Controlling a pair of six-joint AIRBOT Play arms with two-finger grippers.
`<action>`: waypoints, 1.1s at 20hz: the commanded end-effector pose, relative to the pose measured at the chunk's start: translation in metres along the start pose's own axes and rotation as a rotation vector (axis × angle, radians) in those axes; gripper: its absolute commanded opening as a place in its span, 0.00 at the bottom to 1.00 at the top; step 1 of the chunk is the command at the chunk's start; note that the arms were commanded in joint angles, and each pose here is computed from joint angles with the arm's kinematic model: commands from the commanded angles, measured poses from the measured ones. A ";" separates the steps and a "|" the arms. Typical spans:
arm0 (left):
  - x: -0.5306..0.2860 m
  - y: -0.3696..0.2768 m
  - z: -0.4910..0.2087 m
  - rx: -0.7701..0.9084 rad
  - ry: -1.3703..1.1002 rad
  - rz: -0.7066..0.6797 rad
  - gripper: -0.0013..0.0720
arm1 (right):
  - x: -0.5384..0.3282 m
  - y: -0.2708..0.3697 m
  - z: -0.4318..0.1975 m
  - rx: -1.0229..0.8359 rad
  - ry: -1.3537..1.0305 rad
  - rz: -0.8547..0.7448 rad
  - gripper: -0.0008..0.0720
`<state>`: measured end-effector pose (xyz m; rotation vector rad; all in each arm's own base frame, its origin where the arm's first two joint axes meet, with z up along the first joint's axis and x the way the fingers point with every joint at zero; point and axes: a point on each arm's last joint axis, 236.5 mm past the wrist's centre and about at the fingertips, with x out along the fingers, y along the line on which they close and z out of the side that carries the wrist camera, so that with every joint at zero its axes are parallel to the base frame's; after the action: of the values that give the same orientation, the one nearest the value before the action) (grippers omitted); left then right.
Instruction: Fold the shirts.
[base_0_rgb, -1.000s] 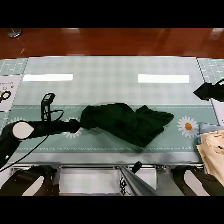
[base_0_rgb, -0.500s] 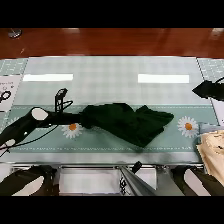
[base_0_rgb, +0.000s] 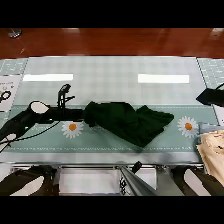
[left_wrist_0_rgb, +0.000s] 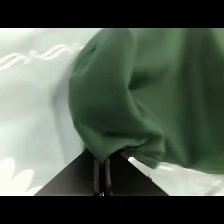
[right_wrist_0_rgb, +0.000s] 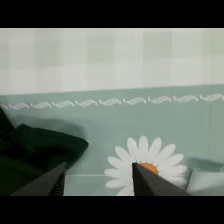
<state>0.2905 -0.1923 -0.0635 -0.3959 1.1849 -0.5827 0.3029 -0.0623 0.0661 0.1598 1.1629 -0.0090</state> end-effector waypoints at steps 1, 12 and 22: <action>-0.025 -0.026 0.012 0.062 -0.062 -0.043 0.05 | 0.020 -0.006 -0.041 0.051 0.129 0.011 0.68; -0.046 -0.049 0.010 0.104 -0.087 -0.087 0.05 | 0.116 0.063 -0.084 0.409 0.191 0.374 0.78; -0.091 -0.060 0.061 0.237 -0.225 -0.024 0.05 | 0.112 0.123 -0.060 0.131 0.240 0.513 0.05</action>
<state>0.2987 -0.1939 0.0270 -0.3345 0.9650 -0.6723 0.2933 0.0673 -0.0767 0.6955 1.3743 0.2516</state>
